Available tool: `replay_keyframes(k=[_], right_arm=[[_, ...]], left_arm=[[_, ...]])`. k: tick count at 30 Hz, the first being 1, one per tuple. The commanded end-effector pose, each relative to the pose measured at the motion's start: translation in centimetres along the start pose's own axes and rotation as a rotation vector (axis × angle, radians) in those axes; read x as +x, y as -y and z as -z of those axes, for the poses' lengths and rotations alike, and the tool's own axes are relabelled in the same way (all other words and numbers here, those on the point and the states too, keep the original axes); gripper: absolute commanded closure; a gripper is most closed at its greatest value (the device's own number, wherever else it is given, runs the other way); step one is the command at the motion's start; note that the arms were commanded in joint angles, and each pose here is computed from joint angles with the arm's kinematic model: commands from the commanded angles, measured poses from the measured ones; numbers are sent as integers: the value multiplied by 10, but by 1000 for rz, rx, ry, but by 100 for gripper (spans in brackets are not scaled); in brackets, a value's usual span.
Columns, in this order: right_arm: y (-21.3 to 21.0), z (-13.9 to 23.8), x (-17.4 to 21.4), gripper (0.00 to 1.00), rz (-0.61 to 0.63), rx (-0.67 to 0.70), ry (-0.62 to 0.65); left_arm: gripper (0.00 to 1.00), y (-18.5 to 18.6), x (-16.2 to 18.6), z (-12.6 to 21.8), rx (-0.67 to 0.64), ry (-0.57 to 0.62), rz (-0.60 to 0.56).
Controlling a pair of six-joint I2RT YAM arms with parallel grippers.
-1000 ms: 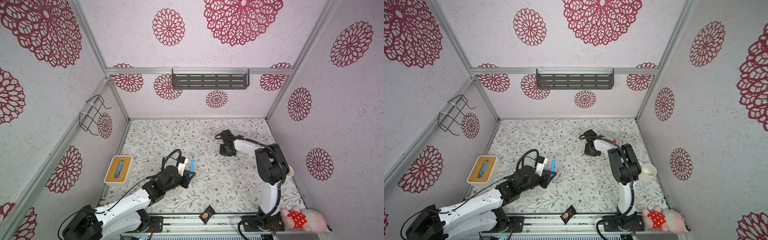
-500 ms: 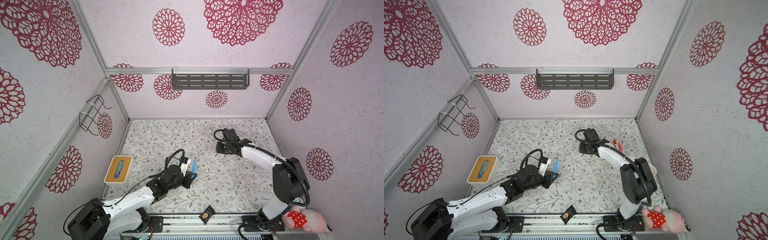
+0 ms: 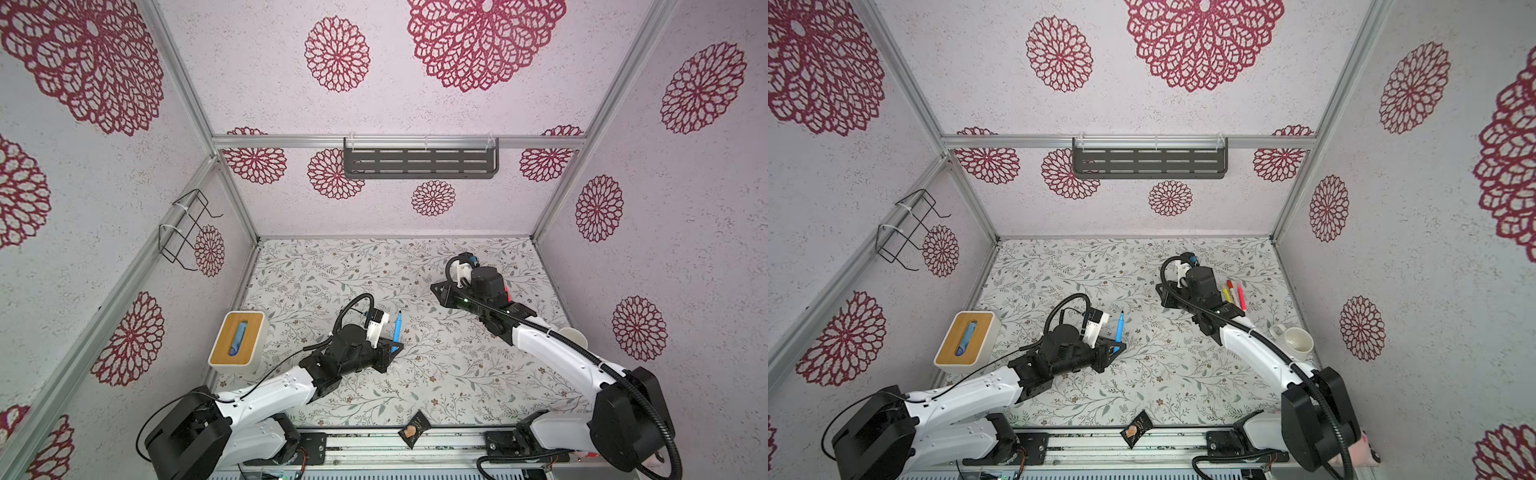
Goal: Insert the pens into the pen caps
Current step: 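Carry the translucent cap with the right gripper above the blue marker tip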
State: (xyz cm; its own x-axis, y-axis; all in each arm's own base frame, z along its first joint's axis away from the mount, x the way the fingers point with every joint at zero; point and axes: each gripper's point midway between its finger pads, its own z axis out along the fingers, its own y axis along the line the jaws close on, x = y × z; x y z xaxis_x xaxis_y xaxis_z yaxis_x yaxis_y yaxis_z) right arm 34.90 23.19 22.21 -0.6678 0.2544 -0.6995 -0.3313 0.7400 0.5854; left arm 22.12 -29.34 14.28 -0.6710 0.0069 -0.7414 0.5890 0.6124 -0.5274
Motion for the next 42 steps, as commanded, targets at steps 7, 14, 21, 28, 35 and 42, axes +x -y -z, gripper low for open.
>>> replay_keyframes(k=[7,14,21,28,35,42], right_arm=[[-63,22,-29,80,-41,-330,137],[-78,25,-23,80,-31,-388,137],[-90,30,-19,80,-17,-433,144],[-98,32,-10,80,-21,-479,138],[-106,36,-6,80,-17,-505,139],[-111,39,-2,80,-20,-535,142]], left_arm=[[100,26,-13,-7,73,31,-26],[100,31,-15,-11,95,30,-30],[100,37,-23,-12,108,42,-42],[100,38,-26,-12,111,48,-44],[100,39,-29,-12,108,54,-50],[100,38,-32,-11,96,67,-62]])
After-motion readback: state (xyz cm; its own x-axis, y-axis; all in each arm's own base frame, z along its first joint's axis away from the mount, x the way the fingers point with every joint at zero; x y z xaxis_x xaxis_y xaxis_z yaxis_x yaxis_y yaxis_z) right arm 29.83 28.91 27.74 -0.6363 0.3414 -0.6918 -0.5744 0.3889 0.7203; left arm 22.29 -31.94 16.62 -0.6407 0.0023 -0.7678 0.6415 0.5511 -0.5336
